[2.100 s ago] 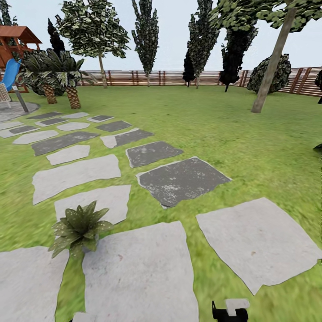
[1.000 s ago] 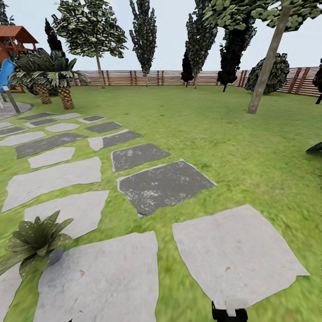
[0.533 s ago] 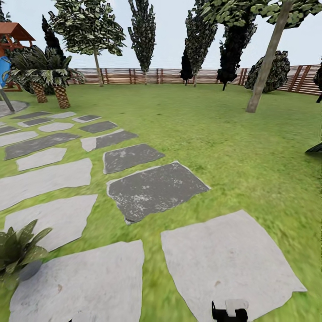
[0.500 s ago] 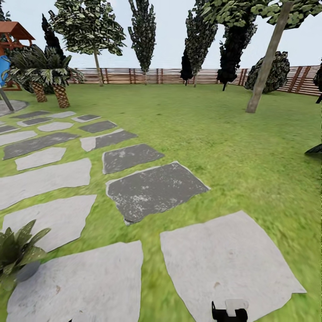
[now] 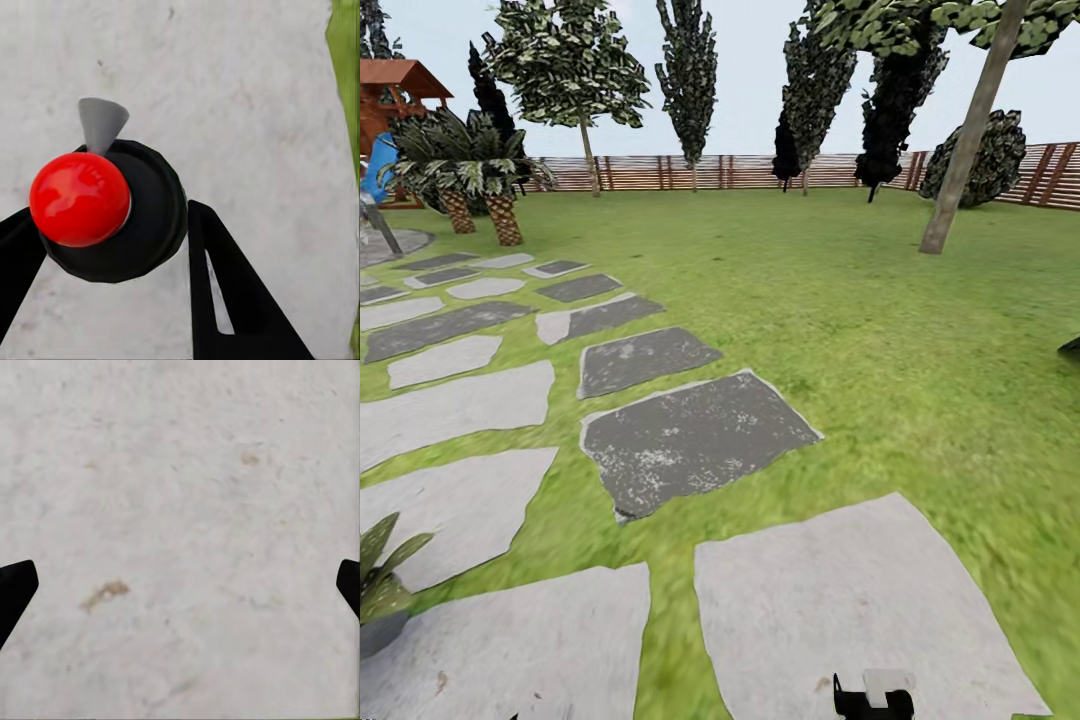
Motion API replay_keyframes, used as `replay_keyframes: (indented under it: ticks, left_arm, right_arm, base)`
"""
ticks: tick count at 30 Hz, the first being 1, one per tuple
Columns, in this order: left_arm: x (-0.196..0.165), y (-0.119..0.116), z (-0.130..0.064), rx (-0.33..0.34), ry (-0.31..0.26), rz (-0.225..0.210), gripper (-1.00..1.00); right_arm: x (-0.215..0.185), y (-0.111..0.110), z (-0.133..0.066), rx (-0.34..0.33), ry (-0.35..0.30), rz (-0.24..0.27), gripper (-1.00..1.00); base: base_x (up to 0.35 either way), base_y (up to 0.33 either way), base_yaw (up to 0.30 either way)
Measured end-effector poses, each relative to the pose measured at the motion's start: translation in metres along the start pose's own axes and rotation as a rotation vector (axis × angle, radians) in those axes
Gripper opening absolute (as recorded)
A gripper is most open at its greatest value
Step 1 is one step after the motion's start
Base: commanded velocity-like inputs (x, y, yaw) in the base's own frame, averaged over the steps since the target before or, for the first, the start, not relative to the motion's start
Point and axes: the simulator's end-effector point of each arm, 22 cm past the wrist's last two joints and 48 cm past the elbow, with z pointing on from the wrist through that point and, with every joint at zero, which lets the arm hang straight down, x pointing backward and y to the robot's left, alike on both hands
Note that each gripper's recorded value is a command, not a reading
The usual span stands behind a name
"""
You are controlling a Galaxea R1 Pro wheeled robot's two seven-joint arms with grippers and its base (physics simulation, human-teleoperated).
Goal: Pick up the pesticide atomizer in the garden and spray insectifuge to fully cover both potted plants in the garden.
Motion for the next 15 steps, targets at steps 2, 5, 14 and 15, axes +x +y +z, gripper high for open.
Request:
replay_keyframes:
  ticks: [2, 5, 14, 15]
  left_arm:
    - [0.0, 0.0001, 0.0, 0.0, 0.0, 0.001, -1.0]
    - [0.0, 0.0001, 0.0, 0.0, 0.0, 0.0, -1.0]
    - [-0.0001, 0.0001, 0.0, 0.0, 0.0, 0.002, -1.0]
    - [-0.0001, 0.0003, -0.0001, 0.0, -0.001, 0.0, -1.0]
  right_arm:
    - [0.0, 0.0, 0.0, 0.0, 0.0, 0.0, 1.0]
    - [0.0, 0.0, 0.0, 0.0, 0.0, 0.0, 1.0]
    - [0.0001, -0.0001, 0.0, 0.0, 0.001, 0.001, 1.0]
    - [-0.0001, 0.0001, -0.0001, 0.0, 0.0, 0.0, 1.0]
  base:
    - [0.224, -0.27, 0.267]
    - [0.229, -0.264, 0.274]
    - [0.311, -0.133, 0.278]
    - [0.333, -0.093, 0.279]
